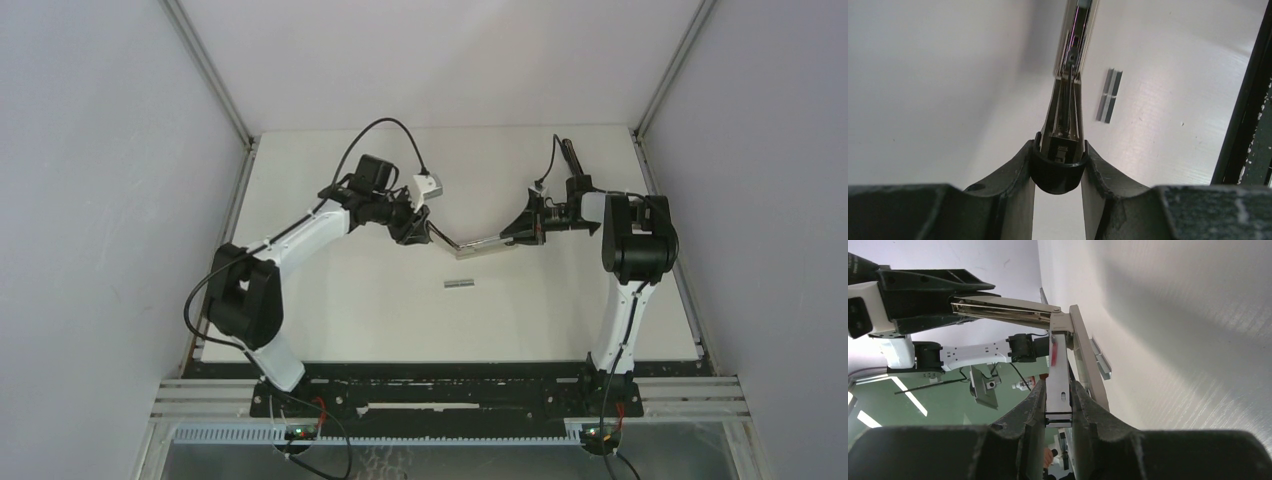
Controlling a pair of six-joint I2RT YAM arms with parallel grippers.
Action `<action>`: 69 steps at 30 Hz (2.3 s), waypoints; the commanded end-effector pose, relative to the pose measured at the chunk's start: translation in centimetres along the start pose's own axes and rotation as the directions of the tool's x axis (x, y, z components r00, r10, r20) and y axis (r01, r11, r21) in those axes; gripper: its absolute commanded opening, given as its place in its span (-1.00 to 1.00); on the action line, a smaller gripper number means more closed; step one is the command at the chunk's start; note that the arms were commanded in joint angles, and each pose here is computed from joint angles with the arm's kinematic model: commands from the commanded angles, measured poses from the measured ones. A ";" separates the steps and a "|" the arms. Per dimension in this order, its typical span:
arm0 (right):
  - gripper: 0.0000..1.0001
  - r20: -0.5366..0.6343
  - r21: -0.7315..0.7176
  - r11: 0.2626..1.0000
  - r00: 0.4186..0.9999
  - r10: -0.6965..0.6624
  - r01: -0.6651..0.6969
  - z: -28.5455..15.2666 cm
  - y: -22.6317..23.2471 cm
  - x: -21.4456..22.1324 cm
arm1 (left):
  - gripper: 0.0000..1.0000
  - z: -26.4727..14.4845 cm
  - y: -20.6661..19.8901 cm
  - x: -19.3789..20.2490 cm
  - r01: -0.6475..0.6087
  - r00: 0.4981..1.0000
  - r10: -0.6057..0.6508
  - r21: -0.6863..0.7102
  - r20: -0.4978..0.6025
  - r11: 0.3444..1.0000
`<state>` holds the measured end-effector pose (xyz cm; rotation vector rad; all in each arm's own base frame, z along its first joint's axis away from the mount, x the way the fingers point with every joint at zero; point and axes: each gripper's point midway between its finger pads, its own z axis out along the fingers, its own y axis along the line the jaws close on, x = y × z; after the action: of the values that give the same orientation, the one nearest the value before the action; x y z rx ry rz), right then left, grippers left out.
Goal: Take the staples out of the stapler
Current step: Unload the staple at the center of the board.
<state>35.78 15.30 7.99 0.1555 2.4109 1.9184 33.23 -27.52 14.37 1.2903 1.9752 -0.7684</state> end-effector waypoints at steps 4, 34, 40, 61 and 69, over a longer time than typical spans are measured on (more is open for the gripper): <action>-0.77 0.022 -0.001 1.000 0.999 -0.025 0.025 -0.9 0.1 -0.7 | -1.00 -3.8 4.1 1.6 0.006 1.000 0.000 -0.189 0.029 0.982; -0.78 0.020 -0.083 0.990 0.993 -0.116 0.117 -1.6 4.2 -0.6 | -0.91 -1.0 2.2 8.3 0.342 0.935 -0.352 -0.166 -0.038 0.925; -0.78 0.020 -0.081 0.989 0.992 -0.121 0.123 -1.7 4.1 -0.6 | -0.90 0.2 3.1 7.0 0.366 0.931 -0.356 -0.202 0.085 0.909; -0.78 0.055 -0.066 0.989 0.991 -0.126 0.129 -2.9 3.5 -1.3 | -0.16 5.7 2.7 9.9 0.446 0.895 -0.440 -0.190 0.076 0.875; -0.78 0.060 -0.045 0.988 0.988 -0.145 0.148 -3.1 3.5 -1.3 | 0.60 4.9 2.4 9.5 0.420 0.907 -0.415 -0.192 0.066 0.887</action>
<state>36.24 12.91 7.66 0.1494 2.3961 1.8381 33.84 -25.40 2.94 0.7153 2.2891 -0.7644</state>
